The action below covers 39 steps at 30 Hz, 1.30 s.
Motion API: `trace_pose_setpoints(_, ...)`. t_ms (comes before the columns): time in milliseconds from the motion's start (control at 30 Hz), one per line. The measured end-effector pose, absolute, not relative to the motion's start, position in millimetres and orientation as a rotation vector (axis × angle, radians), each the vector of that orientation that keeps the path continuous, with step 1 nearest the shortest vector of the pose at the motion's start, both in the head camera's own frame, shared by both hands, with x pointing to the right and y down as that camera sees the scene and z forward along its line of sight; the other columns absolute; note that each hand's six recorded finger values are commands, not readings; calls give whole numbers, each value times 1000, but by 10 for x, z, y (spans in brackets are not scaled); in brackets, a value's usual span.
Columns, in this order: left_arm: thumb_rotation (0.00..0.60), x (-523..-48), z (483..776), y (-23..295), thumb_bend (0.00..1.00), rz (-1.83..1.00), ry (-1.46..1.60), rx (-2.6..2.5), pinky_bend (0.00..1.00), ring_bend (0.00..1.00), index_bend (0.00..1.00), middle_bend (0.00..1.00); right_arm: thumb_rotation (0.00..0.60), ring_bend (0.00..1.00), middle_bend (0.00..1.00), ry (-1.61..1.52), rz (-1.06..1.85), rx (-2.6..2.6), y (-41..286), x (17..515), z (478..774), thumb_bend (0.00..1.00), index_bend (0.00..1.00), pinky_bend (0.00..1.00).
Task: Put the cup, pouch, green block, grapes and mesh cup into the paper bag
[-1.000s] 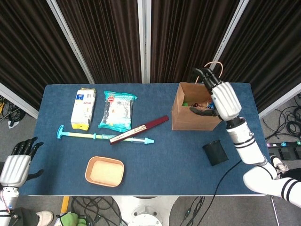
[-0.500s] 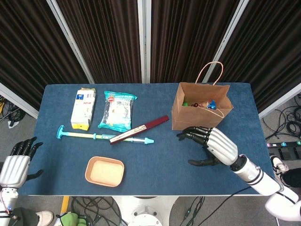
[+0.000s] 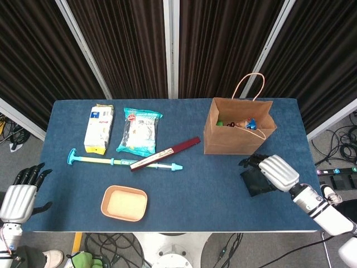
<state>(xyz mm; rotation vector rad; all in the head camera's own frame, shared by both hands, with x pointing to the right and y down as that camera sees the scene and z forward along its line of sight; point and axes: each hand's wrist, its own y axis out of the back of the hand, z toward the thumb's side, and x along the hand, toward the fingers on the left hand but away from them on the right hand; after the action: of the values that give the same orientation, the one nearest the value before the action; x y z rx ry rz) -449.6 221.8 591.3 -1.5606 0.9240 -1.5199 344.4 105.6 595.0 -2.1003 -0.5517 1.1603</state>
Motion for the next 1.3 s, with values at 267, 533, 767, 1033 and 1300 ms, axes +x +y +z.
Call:
trace_pose_setpoints(267, 600, -4500, 5930, 2229, 0, -1528, 922, -1566, 147, 140, 243, 196, 600, 133, 259, -414, 1465, -2008, 1033, 3757, 6309, 147, 296, 329)
trace_pose_setpoints(533, 600, -4496, 5945, 2228, 0, -1530, 919, -1571, 147, 140, 244, 196, 600, 78, 211, -319, 1536, -1958, 1002, 3746, 6578, 151, 237, 250)
trace_pose_setpoints(767, 600, -4512, 5944, 2231, 0, -1534, 920, -1572, 147, 140, 244, 196, 600, 78, 226, -315, 1563, -1972, 958, 3692, 6733, 152, 148, 242)
trace_pose_setpoints(1033, 600, -4525, 5939, 2225, 0, -1538, 928, -1572, 147, 140, 244, 196, 600, 79, 337, -306, 1595, -2044, 982, 3645, 6773, 155, 147, 222)
trace_pose_setpoints(1300, 600, -4514, 5942, 2203, 0, -1531, 923, -1571, 147, 139, 243, 196, 600, 79, 345, -333, 1624, -2101, 991, 3717, 6704, 94, 161, 201)
